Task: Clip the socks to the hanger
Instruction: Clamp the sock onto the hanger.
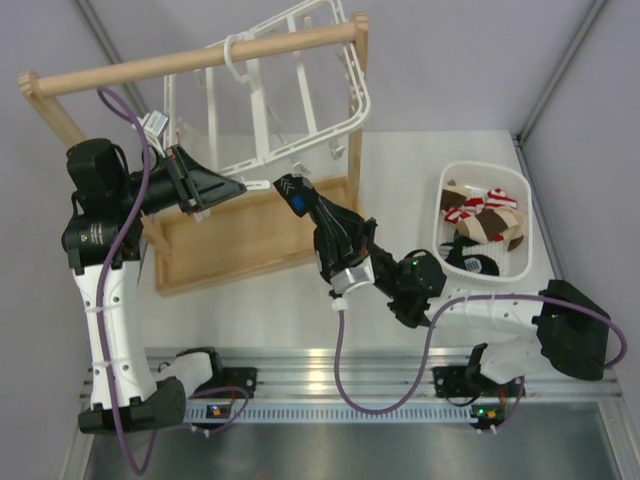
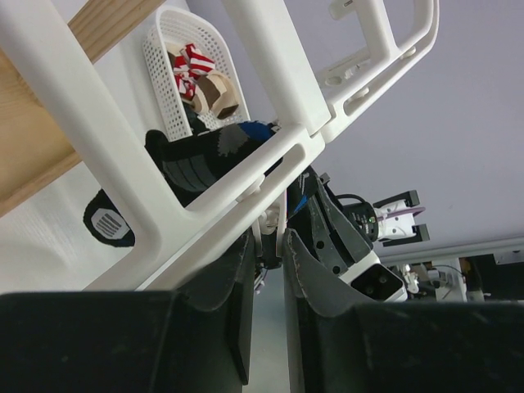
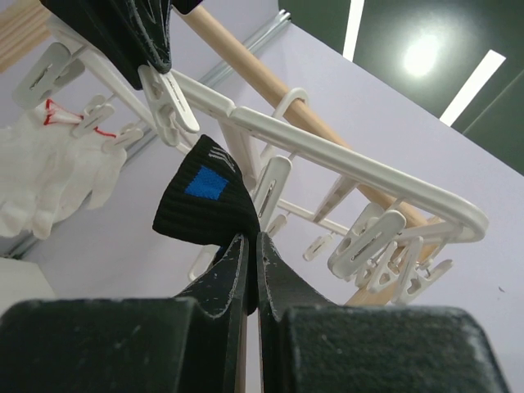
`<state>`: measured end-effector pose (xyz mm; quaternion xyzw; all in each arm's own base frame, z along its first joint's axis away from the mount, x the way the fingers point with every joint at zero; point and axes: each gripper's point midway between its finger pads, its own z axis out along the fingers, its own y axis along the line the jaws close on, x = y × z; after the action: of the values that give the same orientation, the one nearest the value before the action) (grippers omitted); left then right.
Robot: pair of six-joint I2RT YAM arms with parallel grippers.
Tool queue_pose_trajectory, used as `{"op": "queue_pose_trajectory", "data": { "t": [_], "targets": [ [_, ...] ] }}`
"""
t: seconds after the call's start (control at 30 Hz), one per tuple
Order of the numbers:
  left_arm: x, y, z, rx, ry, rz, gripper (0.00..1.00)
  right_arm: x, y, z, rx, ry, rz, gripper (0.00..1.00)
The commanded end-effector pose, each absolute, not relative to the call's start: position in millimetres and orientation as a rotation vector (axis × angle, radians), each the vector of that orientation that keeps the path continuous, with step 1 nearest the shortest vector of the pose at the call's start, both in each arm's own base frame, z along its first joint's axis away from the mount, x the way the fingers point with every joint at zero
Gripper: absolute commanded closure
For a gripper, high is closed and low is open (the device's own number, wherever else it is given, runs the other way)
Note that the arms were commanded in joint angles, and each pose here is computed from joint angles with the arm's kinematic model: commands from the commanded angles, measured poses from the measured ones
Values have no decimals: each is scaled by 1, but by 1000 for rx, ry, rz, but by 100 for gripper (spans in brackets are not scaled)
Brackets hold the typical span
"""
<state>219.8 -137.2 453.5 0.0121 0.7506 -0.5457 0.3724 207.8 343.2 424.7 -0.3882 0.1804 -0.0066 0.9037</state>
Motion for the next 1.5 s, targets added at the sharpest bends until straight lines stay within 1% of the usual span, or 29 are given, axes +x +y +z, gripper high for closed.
{"op": "queue_pose_trajectory", "data": {
  "t": [0.0, 1.47],
  "targets": [
    [217, -138, 463, 83, 1883, -1413, 78, 165, 284, 491, -493, 180, 49, 100],
    [212, -141, 462, 115, 1873, -1458, 78, 171, 310, 500, -504, 166, 81, 100]
  ]
}}
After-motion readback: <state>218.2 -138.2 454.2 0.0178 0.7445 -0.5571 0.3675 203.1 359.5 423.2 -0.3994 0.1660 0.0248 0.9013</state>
